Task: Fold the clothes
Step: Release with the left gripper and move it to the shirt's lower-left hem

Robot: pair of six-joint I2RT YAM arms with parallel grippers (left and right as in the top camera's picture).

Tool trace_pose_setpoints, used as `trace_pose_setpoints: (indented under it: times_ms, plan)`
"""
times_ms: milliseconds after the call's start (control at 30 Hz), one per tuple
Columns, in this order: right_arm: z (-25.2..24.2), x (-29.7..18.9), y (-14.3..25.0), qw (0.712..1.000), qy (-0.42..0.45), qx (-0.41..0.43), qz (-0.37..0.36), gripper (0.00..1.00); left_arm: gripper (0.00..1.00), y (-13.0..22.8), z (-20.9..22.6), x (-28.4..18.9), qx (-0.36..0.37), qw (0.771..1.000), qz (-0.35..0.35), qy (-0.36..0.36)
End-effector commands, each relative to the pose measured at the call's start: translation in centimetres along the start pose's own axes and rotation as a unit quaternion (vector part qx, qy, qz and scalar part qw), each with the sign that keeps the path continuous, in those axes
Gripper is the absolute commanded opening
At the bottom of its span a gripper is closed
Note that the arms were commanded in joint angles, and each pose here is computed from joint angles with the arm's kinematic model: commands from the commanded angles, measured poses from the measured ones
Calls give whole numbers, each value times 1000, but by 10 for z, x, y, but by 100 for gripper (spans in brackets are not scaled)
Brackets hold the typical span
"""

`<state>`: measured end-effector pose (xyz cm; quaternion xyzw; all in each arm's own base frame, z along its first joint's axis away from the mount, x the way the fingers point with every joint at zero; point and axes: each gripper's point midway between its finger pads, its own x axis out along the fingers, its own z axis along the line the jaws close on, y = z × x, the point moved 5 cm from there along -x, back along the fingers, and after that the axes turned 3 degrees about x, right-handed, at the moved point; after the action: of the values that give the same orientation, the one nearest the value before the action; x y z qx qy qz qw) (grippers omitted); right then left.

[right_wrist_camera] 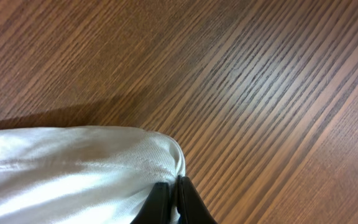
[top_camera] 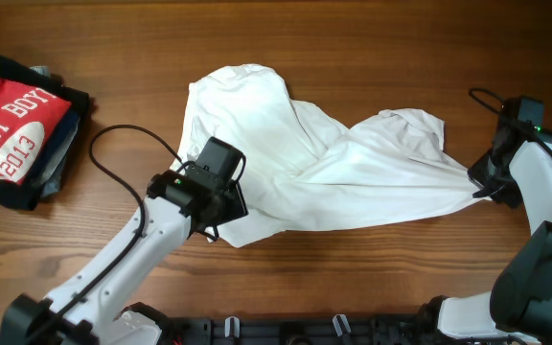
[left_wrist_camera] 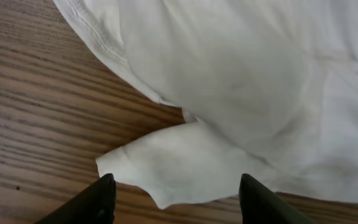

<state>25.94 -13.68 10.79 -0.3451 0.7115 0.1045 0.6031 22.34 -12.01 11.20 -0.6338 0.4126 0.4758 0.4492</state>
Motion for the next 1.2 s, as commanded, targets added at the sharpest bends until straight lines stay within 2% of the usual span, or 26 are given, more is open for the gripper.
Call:
trace_pose_setpoints:
  times_ms: [0, 133, 200, 233, 267, 300, 333, 367, 433, 567, 633, 700, 733, 767, 833, 900, 1000, 1167]
  plan:
    - [-4, -1, -2, 1000, 8, 13, -10, 4, 66, 5, 14, 28, 10, 998, 23, -53]
    - [-4, -1, -2, 1000, 6, 13, -9, 4, 68, 9, 12, 60, 11, 996, 61, -69]
    - [-3, -1, -3, 1000, 6, 13, -10, 4, 60, 16, 9, 66, 8, 994, 93, -57]
    - [-3, -1, -3, 1000, 5, 14, -10, 4, 48, 19, 7, 67, 7, 993, 104, -48]
    - [-3, -1, -3, 1000, 5, 14, -11, 4, 40, 22, 3, 66, 5, 993, 115, -35]
    - [-3, -1, -3, 1000, 4, 14, -11, 4, 20, 26, -1, 65, 3, 991, 133, -15]
    - [-3, -1, -3, 1000, 3, 14, -10, 4, 4, 38, -13, 60, 0, 983, 180, 34]
    - [-3, -1, -3, 1000, 3, 14, -10, 4, 4, 48, -24, 53, 1, 971, 224, 85]
    - [-3, -1, -3, 1000, 3, 14, -11, 4, 4, 62, -35, 42, -5, 952, 276, 130]
    - [-2, -1, -4, 1000, 2, 13, -12, 5, 4, 88, -25, 31, -9, 939, 333, 86]
    - [-2, -1, -4, 1000, 2, 13, -12, 4, 4, 98, -34, 27, 5, 931, 349, 103]
    - [-2, -1, -4, 1000, 2, 13, -12, 4, 5, 102, -47, 30, 41, 935, 332, 121]
    - [-2, -1, -4, 1000, 2, 13, -12, 4, 12, 102, -55, 33, 59, 937, 317, 133]
    - [-2, -1, -4, 1000, 2, 11, -12, 4, 18, 99, -56, 36, 54, 945, 300, 120]
    - [-1, -1, -3, 1000, -1, 7, -10, 4, 21, 94, -51, 40, 46, 954, 281, 98]
    - [0, -1, -4, 1000, -6, 3, -11, 4, 22, 90, -46, 43, 50, 961, 261, 77]
    - [0, -2, -4, 1000, -6, 3, -11, 4, 18, 82, -30, 44, 25, 973, 228, 19]
    - [1, -2, -4, 1000, -10, 4, -11, 4, 22, 39, -10, 20, -2, 996, 88, -8]
